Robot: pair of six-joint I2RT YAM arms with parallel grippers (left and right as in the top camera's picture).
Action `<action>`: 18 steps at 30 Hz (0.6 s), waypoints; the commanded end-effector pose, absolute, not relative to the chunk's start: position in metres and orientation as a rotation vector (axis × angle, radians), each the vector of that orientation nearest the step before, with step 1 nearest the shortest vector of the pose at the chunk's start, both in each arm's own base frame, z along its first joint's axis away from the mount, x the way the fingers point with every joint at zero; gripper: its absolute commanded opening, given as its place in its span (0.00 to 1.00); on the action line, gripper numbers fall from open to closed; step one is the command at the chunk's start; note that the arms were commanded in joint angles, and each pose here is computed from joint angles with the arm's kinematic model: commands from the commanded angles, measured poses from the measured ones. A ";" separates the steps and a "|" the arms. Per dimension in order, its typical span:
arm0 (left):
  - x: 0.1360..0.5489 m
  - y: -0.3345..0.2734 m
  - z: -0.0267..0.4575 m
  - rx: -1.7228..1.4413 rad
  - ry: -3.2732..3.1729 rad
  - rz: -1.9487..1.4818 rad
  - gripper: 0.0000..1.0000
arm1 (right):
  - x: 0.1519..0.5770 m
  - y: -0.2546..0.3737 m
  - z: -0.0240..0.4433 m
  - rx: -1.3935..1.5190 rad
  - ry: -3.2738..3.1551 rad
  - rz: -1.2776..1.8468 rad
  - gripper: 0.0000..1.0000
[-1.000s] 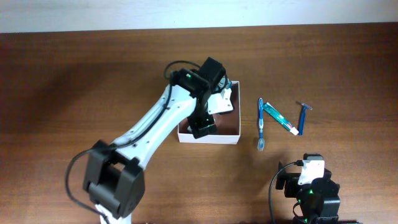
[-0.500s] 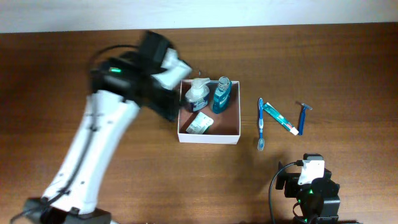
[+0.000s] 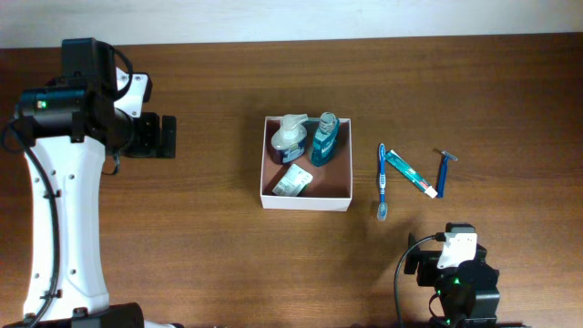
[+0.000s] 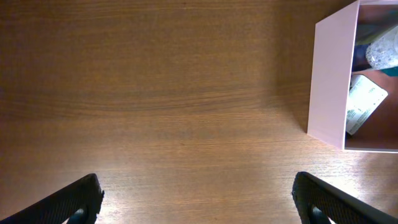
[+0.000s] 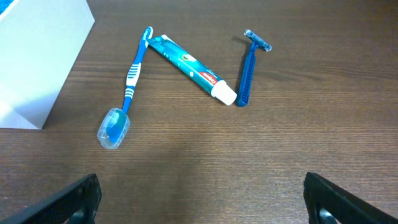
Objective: Pack container
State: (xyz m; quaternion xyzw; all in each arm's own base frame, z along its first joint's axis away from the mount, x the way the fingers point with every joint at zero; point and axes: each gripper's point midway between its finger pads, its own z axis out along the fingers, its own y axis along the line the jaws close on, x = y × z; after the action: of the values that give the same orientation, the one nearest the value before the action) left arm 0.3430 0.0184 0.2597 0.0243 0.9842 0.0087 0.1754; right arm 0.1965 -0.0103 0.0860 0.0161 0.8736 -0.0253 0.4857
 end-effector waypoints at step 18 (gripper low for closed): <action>0.347 0.016 0.274 0.048 2.725 0.002 1.00 | 0.211 0.083 0.191 0.029 1.723 0.791 0.99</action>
State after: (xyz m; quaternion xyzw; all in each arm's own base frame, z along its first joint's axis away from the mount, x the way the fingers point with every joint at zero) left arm 0.3481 0.0174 0.2618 0.0250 0.9820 0.0062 0.1869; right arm 0.2163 0.0714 0.1820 -0.0421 0.7501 0.2427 0.6138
